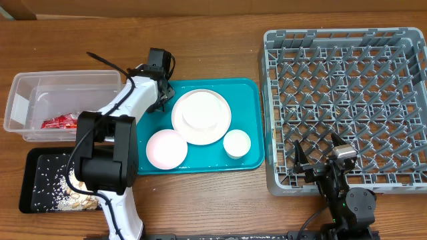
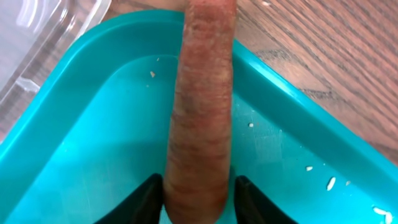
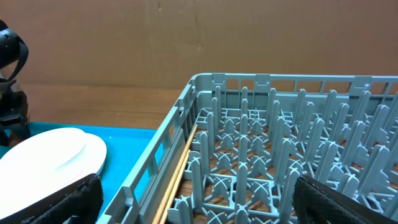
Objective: Sort waste into correct bins and load items into the dishwasher
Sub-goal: 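Reach the left gripper to the carrot and grasp it, then carry the carrot left and lower it onto the black tray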
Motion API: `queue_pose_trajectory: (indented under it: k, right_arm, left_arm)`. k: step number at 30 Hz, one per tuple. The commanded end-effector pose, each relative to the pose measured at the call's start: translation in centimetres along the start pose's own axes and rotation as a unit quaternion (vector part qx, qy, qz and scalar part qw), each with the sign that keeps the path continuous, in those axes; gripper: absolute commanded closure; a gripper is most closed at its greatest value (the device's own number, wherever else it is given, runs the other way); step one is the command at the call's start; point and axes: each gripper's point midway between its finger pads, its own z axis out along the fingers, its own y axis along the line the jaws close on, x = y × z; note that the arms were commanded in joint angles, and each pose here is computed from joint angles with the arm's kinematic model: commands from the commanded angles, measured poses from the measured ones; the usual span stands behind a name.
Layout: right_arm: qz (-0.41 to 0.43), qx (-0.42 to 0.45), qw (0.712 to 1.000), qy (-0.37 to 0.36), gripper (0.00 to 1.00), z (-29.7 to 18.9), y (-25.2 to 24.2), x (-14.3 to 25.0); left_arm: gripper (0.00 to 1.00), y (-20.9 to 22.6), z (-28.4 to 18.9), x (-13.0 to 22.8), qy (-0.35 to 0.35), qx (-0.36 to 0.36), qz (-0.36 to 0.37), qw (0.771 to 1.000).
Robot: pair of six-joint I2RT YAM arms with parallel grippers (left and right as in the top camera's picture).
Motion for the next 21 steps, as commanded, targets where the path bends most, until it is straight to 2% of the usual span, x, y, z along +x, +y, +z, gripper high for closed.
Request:
queue_pose_trajectory:
  k: [1, 5, 11, 21]
  right_arm:
    - [-0.003, -0.005, 1.000, -0.008, 0.00, -0.1, 0.2, -0.4]
    - [-0.003, -0.005, 1.000, -0.008, 0.00, -0.1, 0.2, -0.4]
    - [-0.003, -0.005, 1.000, -0.008, 0.00, -0.1, 0.2, -0.4]
    - [-0.003, -0.005, 1.000, -0.008, 0.00, -0.1, 0.2, -0.4]
  left_arm:
    - [0.69, 0.5, 0.3, -0.2, -0.005, -0.011, 0.037, 0.999]
    - [0.84, 0.3, 0.0, -0.1, 0.002, -0.008, 0.058, 0.998]
    - [0.95, 0.4, -2.2, 0.0, 0.026, -0.006, 0.063, 0.998]
    - [0.93, -1.0, -11.6, -1.9, -0.003, 0.091, 0.047, 0.995]
